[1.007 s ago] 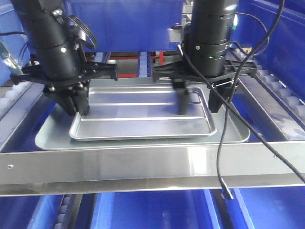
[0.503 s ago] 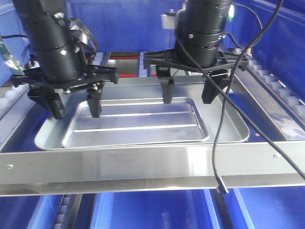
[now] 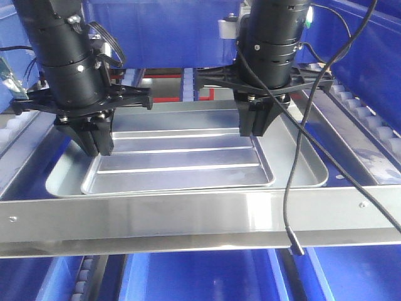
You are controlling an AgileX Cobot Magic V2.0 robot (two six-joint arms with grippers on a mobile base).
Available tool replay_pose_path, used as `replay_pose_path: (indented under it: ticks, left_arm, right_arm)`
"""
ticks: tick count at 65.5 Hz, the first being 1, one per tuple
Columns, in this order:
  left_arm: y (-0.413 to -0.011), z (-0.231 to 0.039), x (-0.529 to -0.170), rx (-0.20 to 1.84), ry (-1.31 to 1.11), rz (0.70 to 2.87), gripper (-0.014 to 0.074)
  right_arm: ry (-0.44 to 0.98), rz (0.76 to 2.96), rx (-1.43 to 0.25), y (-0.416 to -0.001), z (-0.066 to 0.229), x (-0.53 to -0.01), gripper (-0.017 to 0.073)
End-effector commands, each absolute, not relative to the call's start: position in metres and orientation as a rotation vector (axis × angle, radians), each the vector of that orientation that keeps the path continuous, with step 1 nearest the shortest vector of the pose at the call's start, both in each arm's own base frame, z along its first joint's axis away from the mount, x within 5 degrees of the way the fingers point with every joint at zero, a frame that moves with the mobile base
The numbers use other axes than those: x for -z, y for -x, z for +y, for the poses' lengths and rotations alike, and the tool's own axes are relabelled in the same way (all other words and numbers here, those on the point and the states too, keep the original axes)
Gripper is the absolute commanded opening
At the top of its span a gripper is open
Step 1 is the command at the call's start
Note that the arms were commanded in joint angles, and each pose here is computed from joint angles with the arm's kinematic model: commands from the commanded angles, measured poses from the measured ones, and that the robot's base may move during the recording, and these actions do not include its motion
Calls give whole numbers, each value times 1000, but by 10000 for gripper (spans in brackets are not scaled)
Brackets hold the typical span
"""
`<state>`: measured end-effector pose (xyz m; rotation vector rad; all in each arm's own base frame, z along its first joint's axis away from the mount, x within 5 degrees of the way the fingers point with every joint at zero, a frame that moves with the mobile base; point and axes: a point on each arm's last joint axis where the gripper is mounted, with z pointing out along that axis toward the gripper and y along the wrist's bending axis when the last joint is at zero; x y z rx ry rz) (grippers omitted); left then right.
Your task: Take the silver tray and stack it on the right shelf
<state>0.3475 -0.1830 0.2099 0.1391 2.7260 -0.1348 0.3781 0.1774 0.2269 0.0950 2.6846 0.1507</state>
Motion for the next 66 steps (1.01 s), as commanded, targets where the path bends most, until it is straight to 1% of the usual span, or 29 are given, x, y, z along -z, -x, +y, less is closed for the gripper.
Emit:
replay_pose_path:
  ticks: [1,7,11,20,35,44,55,66]
  left_arm:
    - [-349,-182,-241,184,-137,2621,-101]
    - [-348,-179,-242,173,-125,2637,-100]
    - [-347,-178,-246,185,-117,2632,-100]
    - [-342,-176,-265,220,-113,2573,-100]
    - [-326,-169,-303,321,-114,2399,-100]
    - [-308,-161,-315,386,-120,2286,-100]
    - [-281,-148,-311,436,-133,2193,-100]
    - [-244,-130,-299,488,-144,2107,-99]
  right_arm:
    - [-76,2537,-221,-380,176,-268,88]
    - [-85,2561,-210,-377,174,-269,83]
    - [-86,2552,-215,-376,174,-273,47]
    - [-78,2469,-271,-373,174,-291,48]
    - [-64,2294,-376,-359,168,-332,48]
    - [30,2174,-408,-344,165,-349,48]
    - [164,2058,-425,-318,164,-353,48]
    - [201,1929,-496,-283,152,-348,50]
